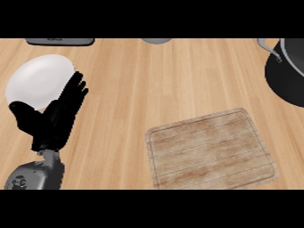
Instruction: Pick the bell pepper from the cutting board and place it in the pot
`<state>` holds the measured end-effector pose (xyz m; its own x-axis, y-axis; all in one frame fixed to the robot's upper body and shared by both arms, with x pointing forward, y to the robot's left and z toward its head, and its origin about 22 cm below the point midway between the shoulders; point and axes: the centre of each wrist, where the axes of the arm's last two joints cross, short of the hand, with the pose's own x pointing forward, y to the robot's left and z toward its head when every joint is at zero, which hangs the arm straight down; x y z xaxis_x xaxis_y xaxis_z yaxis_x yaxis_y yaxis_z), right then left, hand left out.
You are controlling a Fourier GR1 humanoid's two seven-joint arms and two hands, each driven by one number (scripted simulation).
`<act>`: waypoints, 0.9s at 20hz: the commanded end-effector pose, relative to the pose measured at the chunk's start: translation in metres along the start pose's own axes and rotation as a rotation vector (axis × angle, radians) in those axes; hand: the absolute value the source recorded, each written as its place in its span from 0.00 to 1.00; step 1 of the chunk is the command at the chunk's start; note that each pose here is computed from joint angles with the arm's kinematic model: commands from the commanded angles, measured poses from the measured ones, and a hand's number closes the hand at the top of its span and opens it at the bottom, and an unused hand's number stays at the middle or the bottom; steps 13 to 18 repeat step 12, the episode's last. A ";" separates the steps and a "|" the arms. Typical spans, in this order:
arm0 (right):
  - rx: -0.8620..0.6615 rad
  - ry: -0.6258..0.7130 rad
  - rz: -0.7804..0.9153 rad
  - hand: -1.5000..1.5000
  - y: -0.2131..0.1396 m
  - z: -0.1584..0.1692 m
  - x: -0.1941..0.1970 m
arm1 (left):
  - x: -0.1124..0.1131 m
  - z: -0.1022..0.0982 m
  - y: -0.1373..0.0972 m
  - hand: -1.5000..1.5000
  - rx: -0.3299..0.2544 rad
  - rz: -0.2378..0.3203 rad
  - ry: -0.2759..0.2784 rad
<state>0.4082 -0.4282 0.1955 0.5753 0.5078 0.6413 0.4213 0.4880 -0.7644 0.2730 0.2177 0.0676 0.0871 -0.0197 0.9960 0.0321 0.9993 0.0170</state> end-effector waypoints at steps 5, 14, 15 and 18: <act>-0.177 -0.068 -0.337 0.00 -0.012 -0.007 -0.010 | 0.004 -0.001 0.001 0.50 0.003 0.010 -0.002; -0.411 -0.072 -0.465 0.00 -0.055 -0.015 -0.040 | 0.001 0.001 0.012 0.50 0.020 -0.005 0.008; -0.411 -0.072 -0.465 0.00 -0.055 -0.015 -0.040 | 0.001 0.001 0.012 0.50 0.020 -0.005 0.008; -0.411 -0.072 -0.465 0.00 -0.055 -0.015 -0.040 | 0.001 0.001 0.012 0.50 0.020 -0.005 0.008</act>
